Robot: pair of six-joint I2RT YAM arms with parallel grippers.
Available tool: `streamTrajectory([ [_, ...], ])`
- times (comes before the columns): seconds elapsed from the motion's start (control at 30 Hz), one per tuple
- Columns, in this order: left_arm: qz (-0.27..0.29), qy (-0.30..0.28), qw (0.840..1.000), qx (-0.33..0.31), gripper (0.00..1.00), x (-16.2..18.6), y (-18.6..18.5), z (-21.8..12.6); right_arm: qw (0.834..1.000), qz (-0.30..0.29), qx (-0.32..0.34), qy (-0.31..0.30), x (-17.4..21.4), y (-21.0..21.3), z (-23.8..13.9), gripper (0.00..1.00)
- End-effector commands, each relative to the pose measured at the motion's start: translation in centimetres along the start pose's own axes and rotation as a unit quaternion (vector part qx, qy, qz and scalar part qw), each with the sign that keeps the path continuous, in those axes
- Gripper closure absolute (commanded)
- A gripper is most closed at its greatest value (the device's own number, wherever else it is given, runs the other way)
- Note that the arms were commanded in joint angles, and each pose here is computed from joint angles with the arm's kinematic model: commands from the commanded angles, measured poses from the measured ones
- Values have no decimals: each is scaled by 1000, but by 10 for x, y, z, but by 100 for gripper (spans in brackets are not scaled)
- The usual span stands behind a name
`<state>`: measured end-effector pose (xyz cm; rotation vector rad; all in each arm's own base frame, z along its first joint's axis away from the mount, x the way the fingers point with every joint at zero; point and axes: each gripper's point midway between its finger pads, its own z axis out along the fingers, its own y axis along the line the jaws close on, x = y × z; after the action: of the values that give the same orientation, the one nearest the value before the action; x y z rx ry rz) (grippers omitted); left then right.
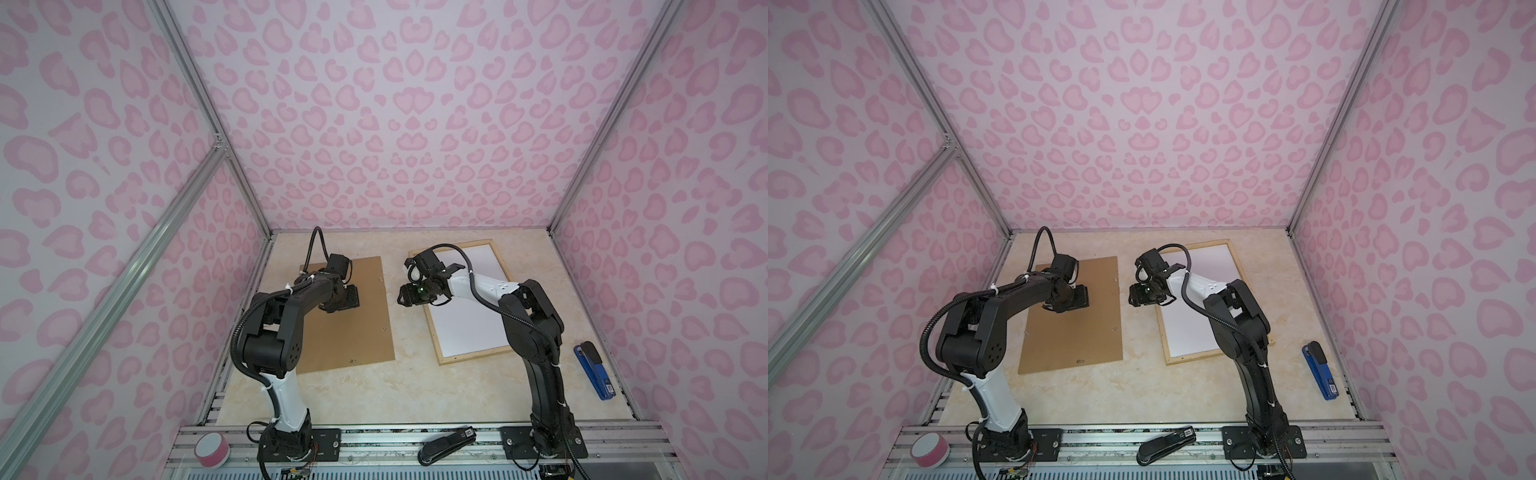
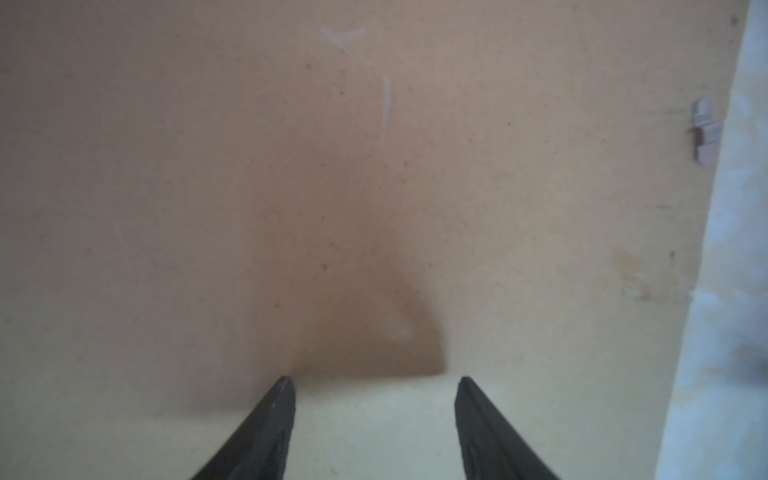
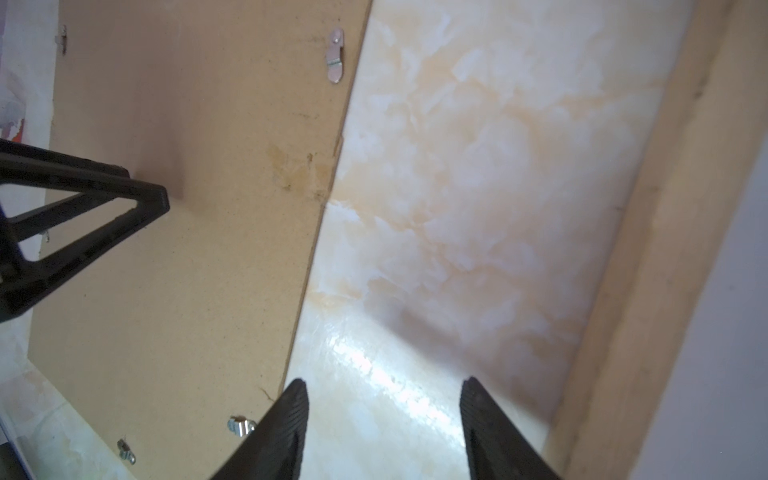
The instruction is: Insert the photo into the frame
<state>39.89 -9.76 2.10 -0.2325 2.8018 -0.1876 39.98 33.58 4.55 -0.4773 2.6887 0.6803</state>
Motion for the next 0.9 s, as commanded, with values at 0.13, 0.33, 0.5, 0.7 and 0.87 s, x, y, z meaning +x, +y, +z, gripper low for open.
streamTrajectory([
  [0.13,-34,61,995,66,38,24,-38,14,1000,-1,-1,14,6,4,5,41],
  [0.33,-52,53,991,112,38,11,-62,20,1000,0,-8,16,8,14,12,40],
  [0.5,-55,58,990,116,40,13,-64,27,1000,8,-17,17,7,22,20,42],
  [0.7,-55,-7,998,-11,35,-4,-17,-15,999,18,-30,14,5,27,25,45],
  [0.87,-55,-32,994,-94,30,13,25,-66,1000,7,-26,12,9,31,21,45],
])
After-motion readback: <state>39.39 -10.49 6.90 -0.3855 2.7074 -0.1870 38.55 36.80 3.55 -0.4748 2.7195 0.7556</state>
